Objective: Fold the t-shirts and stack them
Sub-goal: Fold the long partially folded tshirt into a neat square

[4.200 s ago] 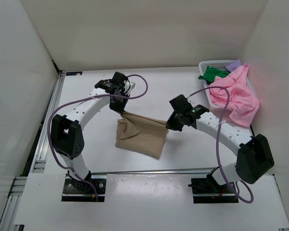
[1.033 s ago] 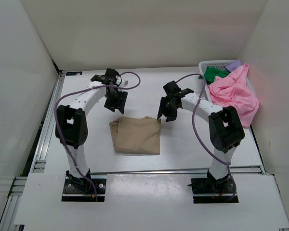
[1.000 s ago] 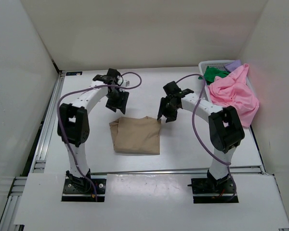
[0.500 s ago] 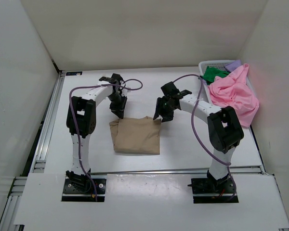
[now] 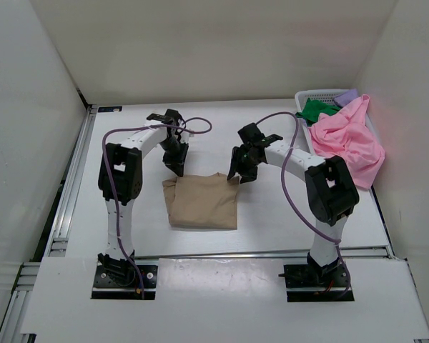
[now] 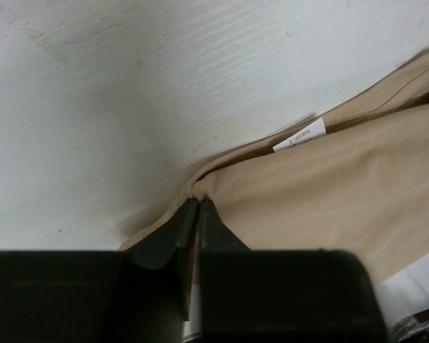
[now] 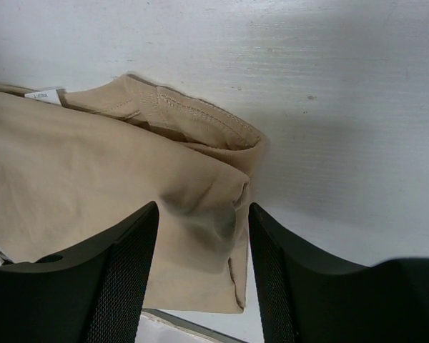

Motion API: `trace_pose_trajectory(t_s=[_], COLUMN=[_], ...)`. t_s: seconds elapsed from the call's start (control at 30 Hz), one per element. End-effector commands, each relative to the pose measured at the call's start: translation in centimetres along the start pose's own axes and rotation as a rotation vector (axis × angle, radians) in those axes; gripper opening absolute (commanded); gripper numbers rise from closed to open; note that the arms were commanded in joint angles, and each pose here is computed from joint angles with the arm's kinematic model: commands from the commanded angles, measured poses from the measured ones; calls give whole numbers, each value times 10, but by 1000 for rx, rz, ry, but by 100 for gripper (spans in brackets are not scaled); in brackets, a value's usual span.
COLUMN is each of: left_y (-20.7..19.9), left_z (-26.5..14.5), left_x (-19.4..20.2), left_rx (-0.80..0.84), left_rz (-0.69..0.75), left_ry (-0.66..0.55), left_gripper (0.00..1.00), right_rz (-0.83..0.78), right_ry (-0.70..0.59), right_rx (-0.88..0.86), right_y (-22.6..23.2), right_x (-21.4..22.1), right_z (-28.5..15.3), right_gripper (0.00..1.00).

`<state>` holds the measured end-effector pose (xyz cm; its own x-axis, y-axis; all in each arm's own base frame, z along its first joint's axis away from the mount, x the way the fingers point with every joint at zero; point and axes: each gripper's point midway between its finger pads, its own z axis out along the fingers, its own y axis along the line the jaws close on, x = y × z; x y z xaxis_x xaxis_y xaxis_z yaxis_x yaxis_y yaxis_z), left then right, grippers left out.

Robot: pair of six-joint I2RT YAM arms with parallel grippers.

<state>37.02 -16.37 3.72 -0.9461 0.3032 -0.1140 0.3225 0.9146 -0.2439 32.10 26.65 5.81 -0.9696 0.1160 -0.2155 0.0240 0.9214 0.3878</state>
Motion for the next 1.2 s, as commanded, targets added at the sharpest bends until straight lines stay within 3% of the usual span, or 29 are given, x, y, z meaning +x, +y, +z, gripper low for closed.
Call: trace_pose_trajectory(t_s=[0.0,0.1,0.47,0.67,0.83,1.07,1.1,1.17], left_y=[-13,-13,-17,-4,-8,-19,-19,-19], left_z=[-34,-41,-34,-19,-18,-6,-6,-6], left_x=[-9,-11,7,4,5,9,9,9], left_rx=[29,20,31,-45,-43,-5,-5,-5], left_rz=[21,25,24,26,36,46,46,46], left_ry=[-85,-102,-60,-39,-37,2,2,2], left_gripper=[30,36,26,40,41,37,34,16], right_rz=[-14,-12,-24,-22,-32,-23,-23,-23], right_ry=[25,33,22,29,26,26,20,20], right_rx=[10,16,3,9,1,1,8,8], right_y=[-4,-7,-1,-4,0,1,0,0], right_x=[7,10,11,13,15,15,14,14], right_z=[2,4,-2,0,-3,-3,-2,-2], right_gripper=[58,58,58,58,58,58,58,56])
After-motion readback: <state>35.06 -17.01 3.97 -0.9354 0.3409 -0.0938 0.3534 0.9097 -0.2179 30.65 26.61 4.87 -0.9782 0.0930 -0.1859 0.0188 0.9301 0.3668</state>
